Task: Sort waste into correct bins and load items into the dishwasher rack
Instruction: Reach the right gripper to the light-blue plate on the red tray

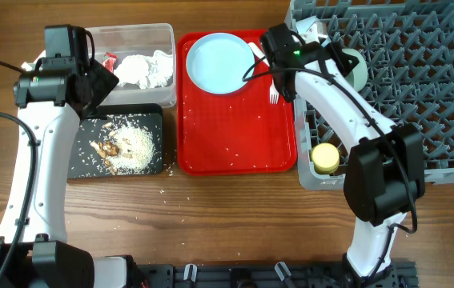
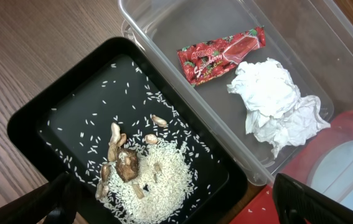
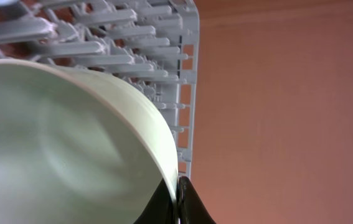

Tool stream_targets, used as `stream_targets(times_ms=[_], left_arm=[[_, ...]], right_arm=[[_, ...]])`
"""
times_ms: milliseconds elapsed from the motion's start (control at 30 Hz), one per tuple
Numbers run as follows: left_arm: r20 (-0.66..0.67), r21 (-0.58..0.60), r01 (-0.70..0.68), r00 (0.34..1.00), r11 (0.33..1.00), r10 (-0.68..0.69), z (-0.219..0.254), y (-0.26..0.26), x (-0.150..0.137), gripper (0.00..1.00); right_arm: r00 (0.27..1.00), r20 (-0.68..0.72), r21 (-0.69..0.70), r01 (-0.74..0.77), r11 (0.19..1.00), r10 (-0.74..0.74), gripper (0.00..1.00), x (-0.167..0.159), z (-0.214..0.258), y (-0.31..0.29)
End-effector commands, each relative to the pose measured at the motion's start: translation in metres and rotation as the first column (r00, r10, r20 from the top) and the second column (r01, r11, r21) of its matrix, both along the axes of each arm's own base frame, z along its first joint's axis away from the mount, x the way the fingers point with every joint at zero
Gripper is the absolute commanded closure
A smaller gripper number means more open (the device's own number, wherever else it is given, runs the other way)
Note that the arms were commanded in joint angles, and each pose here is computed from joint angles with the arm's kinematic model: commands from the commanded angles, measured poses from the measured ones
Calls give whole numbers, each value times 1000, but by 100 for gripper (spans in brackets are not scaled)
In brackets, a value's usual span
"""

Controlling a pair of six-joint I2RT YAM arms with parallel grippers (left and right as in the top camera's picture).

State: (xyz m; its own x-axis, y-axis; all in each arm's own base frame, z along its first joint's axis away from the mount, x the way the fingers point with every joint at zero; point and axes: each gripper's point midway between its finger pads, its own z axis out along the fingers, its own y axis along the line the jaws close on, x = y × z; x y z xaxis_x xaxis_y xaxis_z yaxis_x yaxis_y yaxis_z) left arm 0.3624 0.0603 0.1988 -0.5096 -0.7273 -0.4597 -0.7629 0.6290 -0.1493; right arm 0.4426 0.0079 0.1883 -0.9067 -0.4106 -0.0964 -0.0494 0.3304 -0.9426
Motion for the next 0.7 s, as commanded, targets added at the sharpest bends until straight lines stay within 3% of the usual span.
stream_targets(times_ms=[0, 67, 100, 167, 267, 467, 667], left_arm=[[10, -14, -21, 1000, 1000, 21, 1, 0, 1, 0], [10, -13, -21, 1000, 1000, 21, 1, 0, 1, 0], [10, -13, -21, 1000, 1000, 21, 1, 0, 1, 0], [10, -14, -21, 1000, 1000, 21, 1, 0, 1, 0], [10, -13, -21, 1000, 1000, 21, 1, 0, 1, 0], [10, -14, -21, 1000, 1000, 21, 1, 0, 1, 0], [10, -13, -21, 1000, 1000, 21, 1, 0, 1, 0]], right_arm=[[997, -52, 13, -53, 999, 54, 96, -3, -14, 21], [996, -56, 11, -68, 998, 68, 94, -4, -14, 27], [995, -61, 9, -73, 997, 73, 88, -5, -14, 29], [992, -82, 0, -93, 996, 93, 62, -8, -15, 36], [981, -131, 3, -147, 989, 146, 46, -10, -18, 52], [960, -137, 100, -232, 968, 244, 34, -8, -26, 86], [946, 18, 346, -309, 886, 323, 29, 3, -5, 117]])
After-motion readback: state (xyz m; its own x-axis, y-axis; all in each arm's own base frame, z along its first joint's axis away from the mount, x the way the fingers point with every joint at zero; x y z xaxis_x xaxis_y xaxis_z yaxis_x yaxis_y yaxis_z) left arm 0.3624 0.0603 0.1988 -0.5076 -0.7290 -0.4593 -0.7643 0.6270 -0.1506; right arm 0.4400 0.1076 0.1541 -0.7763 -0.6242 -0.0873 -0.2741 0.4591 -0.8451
